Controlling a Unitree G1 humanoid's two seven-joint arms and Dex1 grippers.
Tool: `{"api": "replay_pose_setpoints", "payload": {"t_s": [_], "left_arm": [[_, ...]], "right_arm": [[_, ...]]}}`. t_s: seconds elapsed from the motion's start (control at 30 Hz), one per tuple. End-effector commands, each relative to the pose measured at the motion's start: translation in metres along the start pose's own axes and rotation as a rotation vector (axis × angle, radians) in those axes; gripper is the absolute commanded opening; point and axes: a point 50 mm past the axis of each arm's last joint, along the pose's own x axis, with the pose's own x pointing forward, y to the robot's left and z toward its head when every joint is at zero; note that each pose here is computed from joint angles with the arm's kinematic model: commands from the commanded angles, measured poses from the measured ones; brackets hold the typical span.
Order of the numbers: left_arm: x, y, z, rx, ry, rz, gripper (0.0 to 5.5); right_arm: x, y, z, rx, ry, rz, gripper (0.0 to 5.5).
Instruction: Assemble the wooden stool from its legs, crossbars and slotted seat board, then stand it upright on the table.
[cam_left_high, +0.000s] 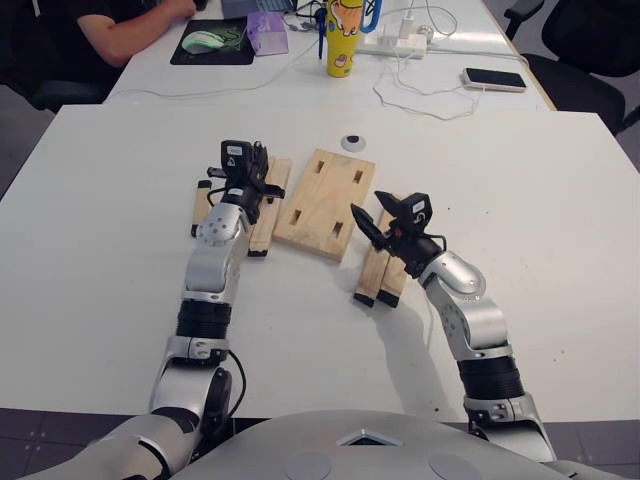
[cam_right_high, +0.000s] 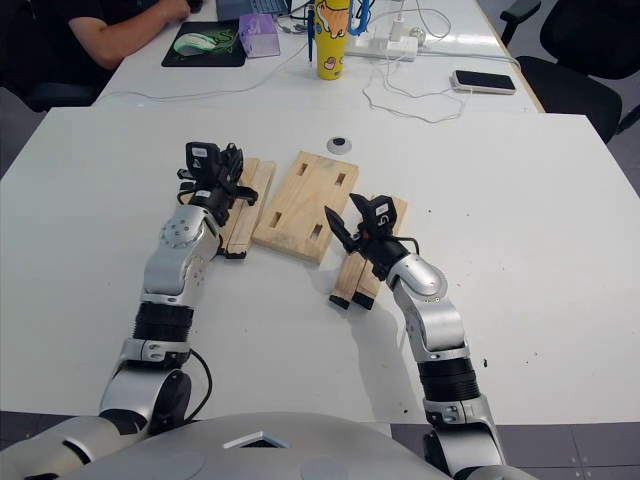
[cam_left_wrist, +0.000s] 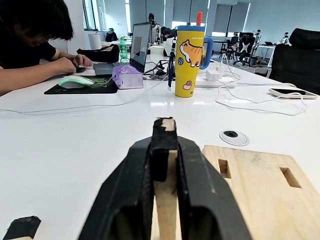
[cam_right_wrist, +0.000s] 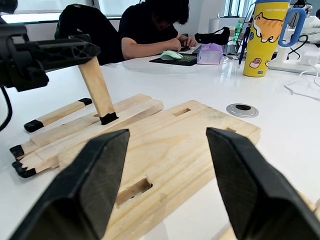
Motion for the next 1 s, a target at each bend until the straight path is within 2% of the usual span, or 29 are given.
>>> {"api": "replay_pose_setpoints", "payload": {"t_s": [0.03,0.33,0.6,0.63,0.9,1.0], "left_arm": [[-0.014,0.000,-0.046,0.007,0.202,0.018,0.44],[-0.018,-0.003,-0.049,0.046,0.162,0.014,0.44],[-0.013,0.000,-0.039,0.106,0.109,0.033,0.44],[-0.014,0.001,-0.037,0.120,0.101,0.049,0.81],[-0.014,-0.003,0.001,0.172,-0.094,0.039,1.89],[-0.022,-0.002,0.024,0.195,-0.184,0.043,1.89]], "right_arm": [[0.002,0.002,0.003,-0.007,-0.005,0.001,2.86],[0.002,0.001,0.003,-0.016,0.002,0.004,2.86],[0.003,0.001,0.001,-0.018,0.010,0.013,2.86],[0.003,0.001,0.001,-0.018,0.012,0.012,2.86],[0.005,0.001,0.000,-0.014,0.013,0.016,2.86],[0.005,0.002,-0.002,-0.012,0.015,0.019,2.86]]}}
